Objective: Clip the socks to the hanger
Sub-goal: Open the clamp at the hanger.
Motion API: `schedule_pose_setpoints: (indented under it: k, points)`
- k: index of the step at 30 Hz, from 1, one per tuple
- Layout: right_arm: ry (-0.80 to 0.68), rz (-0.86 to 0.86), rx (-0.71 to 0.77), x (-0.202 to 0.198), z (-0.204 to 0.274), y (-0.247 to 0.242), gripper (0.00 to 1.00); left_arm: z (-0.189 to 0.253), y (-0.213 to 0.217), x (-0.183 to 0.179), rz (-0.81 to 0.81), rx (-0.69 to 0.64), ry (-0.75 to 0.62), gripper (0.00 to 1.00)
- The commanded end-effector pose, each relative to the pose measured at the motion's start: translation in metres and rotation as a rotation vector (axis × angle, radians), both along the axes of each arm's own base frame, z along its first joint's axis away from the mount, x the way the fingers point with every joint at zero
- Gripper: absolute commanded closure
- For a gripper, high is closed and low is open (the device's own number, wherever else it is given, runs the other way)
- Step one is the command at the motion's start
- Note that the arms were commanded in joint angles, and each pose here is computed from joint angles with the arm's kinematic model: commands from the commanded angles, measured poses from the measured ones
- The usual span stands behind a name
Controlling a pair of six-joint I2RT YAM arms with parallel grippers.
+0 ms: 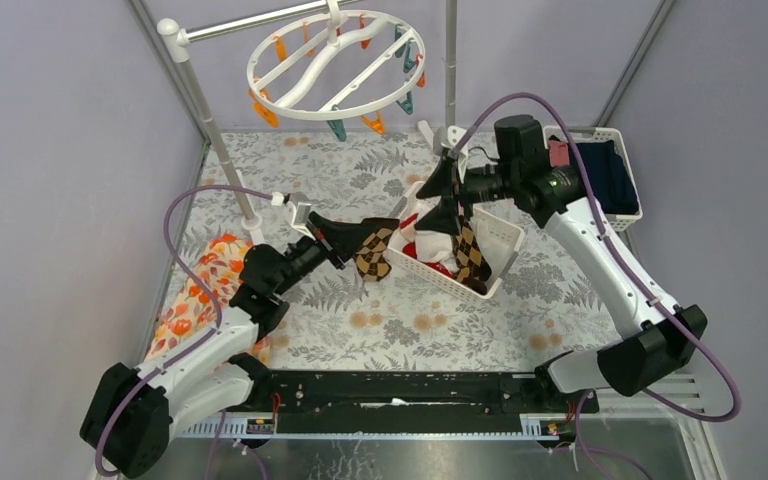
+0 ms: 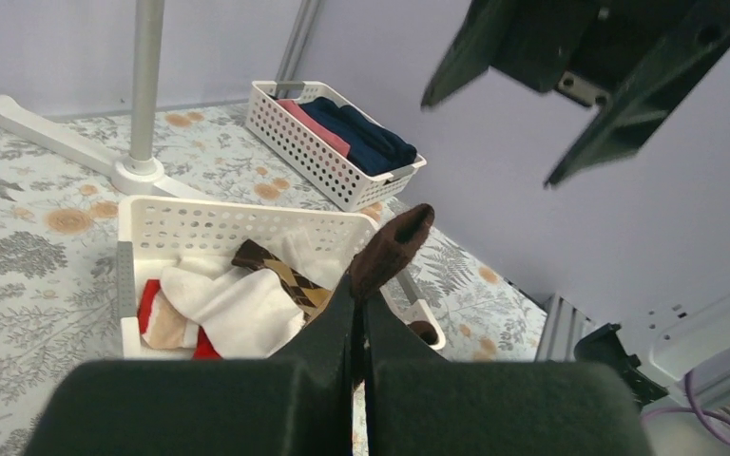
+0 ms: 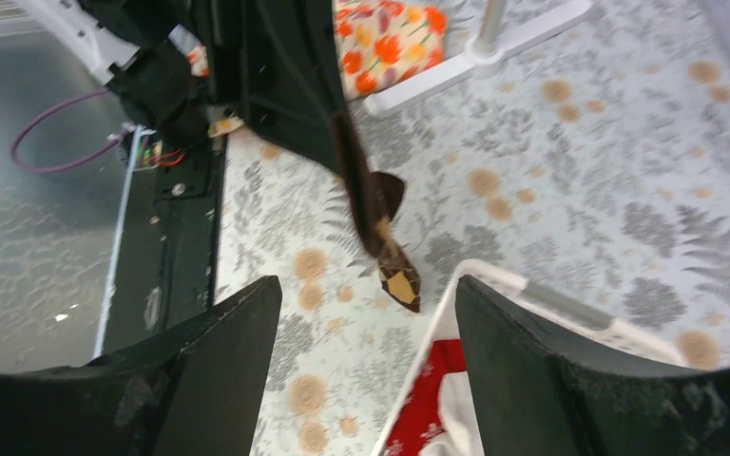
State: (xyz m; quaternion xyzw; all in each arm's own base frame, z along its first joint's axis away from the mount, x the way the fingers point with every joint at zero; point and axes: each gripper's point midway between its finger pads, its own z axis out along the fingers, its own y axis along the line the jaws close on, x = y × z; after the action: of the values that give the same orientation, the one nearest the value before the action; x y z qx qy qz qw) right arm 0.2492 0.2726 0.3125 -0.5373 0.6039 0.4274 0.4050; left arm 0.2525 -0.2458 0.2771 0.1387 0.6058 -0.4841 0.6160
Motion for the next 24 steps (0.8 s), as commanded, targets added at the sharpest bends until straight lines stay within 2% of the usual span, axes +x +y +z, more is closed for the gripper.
schedule_pose_setpoints:
  k: [1,8,12,16,24]
  points:
    - [-0.066,-0.093,0.042,0.028,0.037,0.005,0.25,0.017,0.0,-0.008,-0.055,-0.045,0.015,1.0]
    - [-0.11,-0.214,0.045,0.066,0.046,0.009,0.21,0.024,0.004,-0.002,-0.035,-0.051,0.004,1.0]
    - [-0.103,-0.172,0.003,0.062,0.039,0.008,0.21,0.023,0.003,0.002,-0.032,-0.055,-0.002,1.0]
    - [-0.095,-0.131,-0.014,0.056,0.032,0.008,0.25,0.027,0.005,0.005,-0.016,-0.071,-0.026,1.0]
    - [-0.28,-0.256,-0.01,0.096,0.044,0.019,0.25,0.033,0.007,0.012,0.001,-0.074,-0.028,1.0]
